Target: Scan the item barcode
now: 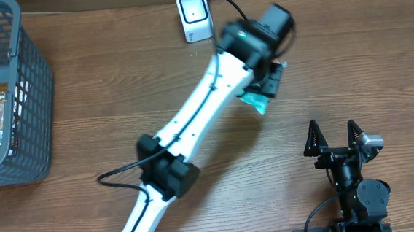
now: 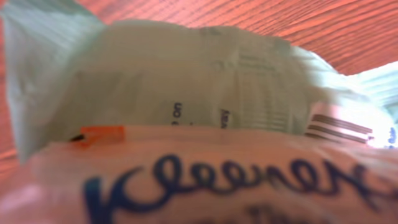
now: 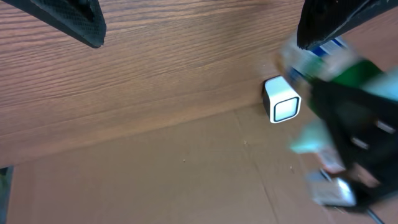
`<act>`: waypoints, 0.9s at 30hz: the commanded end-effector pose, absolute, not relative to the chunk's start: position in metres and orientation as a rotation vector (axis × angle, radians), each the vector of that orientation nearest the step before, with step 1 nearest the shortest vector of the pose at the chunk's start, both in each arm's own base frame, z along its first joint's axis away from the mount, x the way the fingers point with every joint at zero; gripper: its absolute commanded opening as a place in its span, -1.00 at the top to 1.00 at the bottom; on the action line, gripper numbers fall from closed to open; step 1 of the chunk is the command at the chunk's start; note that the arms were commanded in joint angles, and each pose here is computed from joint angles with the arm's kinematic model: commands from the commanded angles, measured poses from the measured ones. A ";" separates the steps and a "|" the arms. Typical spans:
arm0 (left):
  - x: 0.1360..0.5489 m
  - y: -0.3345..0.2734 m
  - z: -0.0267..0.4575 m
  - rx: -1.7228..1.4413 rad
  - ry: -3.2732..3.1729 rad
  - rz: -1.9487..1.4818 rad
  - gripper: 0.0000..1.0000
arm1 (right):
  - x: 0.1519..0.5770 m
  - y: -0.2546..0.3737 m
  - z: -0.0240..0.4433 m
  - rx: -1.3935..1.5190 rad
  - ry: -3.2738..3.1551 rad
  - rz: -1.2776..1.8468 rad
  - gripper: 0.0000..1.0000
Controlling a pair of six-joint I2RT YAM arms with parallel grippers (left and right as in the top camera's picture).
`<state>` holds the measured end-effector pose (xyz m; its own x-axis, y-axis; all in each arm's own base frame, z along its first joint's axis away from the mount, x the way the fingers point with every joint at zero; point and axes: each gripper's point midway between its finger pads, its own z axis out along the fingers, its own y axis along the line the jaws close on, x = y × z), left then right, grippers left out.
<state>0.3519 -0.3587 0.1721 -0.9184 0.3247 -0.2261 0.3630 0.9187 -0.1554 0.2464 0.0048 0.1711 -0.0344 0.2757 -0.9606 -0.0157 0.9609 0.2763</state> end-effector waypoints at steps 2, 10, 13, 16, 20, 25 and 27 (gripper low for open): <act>0.351 -0.382 0.159 0.320 2.876 -0.254 0.09 | 0.246 0.005 0.170 0.205 1.586 0.242 -1.00; 0.338 -0.426 0.107 0.367 2.884 -0.247 0.16 | 0.246 0.005 0.170 0.205 1.586 0.242 -1.00; 0.338 -0.432 0.093 0.366 2.893 -0.243 0.17 | 0.246 0.005 0.170 0.205 1.586 0.242 -1.00; 0.337 -0.433 0.078 0.359 2.917 -0.223 0.15 | 0.246 0.005 0.170 0.204 1.586 0.242 -1.00; 0.334 -0.433 0.067 0.368 2.947 -0.216 -0.01 | 0.246 0.005 0.170 0.204 1.586 0.242 -1.00; 0.329 -0.437 0.067 0.422 2.964 -0.261 -0.65 | 0.246 0.005 0.170 0.205 1.586 0.242 -1.00; 0.327 -0.438 0.068 0.445 2.967 -0.278 -0.94 | 0.246 0.005 0.170 0.205 1.586 0.242 -1.00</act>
